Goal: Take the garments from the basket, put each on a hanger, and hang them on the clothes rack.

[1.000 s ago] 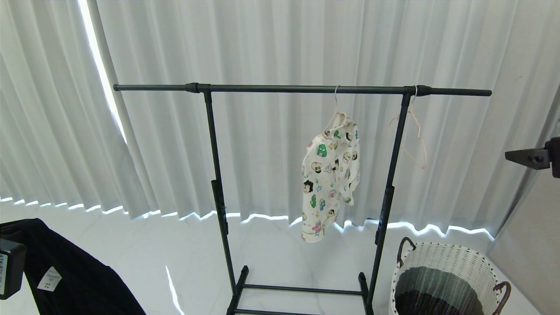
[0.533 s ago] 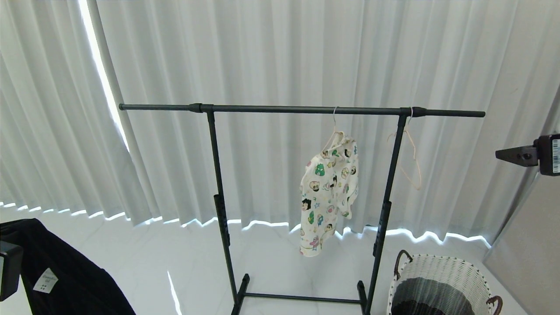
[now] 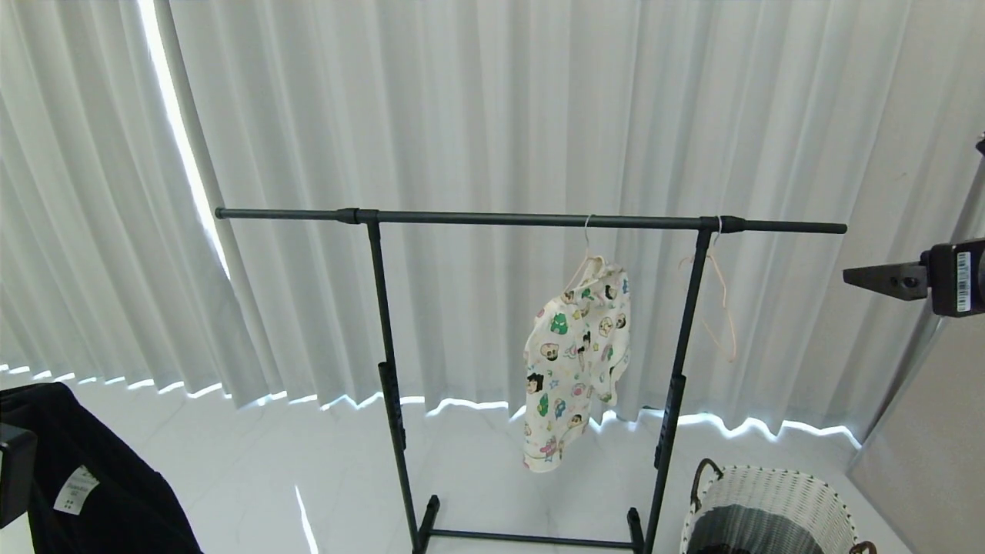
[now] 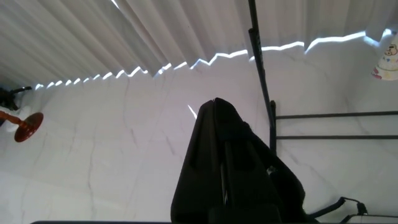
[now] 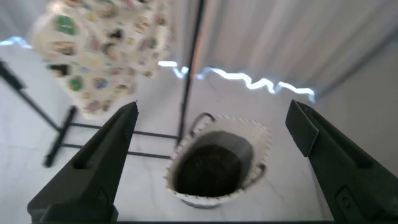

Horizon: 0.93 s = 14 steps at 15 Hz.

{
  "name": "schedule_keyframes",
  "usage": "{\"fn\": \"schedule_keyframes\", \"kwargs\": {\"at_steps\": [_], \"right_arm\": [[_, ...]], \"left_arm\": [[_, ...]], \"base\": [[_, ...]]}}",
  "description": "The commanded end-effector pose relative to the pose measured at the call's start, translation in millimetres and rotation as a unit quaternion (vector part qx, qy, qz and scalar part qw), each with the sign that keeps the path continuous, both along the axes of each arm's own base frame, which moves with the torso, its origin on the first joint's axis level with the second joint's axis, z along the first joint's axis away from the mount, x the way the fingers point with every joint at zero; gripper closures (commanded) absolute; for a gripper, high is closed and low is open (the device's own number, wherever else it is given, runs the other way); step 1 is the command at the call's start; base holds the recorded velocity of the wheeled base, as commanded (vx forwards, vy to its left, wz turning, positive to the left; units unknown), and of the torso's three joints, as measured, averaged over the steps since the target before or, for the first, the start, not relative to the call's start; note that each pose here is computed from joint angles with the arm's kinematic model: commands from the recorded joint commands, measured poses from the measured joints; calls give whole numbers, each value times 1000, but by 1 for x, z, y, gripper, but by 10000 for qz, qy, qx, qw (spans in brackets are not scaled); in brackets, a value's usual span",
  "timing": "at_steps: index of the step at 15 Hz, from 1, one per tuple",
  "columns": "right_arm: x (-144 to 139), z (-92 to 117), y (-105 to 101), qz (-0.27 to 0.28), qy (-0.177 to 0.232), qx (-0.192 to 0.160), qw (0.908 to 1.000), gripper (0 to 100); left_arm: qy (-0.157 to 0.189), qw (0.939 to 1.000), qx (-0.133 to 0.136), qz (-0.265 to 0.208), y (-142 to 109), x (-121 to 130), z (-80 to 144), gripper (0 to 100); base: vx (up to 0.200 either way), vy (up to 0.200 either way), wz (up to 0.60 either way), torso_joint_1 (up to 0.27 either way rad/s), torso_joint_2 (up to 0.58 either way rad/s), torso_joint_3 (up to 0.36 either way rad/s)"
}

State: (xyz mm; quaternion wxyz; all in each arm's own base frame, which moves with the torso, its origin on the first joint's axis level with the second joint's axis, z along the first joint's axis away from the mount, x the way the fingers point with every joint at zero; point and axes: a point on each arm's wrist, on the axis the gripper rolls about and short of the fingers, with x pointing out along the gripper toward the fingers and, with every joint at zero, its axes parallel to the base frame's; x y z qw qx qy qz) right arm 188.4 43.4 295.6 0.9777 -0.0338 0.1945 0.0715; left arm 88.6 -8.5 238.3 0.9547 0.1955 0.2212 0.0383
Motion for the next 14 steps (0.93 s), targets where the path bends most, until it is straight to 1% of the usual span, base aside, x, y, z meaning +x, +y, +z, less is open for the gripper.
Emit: {"fn": "schedule_keyframes", "kwargs": {"at_steps": [1, 7, 10, 13, 14], "right_arm": [[2, 0, -1, 93, -3, 51, 9999, 0], [17, -12, -6, -106, 248, -80, 9996, 0], [32, -24, -8, -227, 512, -131, 9983, 0], [51, -41, -8, -306, 860, -184, 9957, 0], [56, -48, -9, -346, 1003, -204, 9941, 0]], "left_arm": [[15, 10000, 7, -1, 0, 1, 0, 100], [15, 10000, 7, -47, -1, 1, 0, 100], [14, 10000, 0, -44, -1, 1, 0, 100], [-151, 9999, -20, -40, -1, 2, 5, 100], [-227, 9997, -34, -40, -1, 1, 6, 100]], "base": [[200, 0, 0, 7, -36, -17], [200, 0, 0, 10, 1, -4], [200, 0, 0, 4, 2, 2], [200, 0, 0, 4, 4, 2], [0, 0, 0, 0, 0, 0]]}}
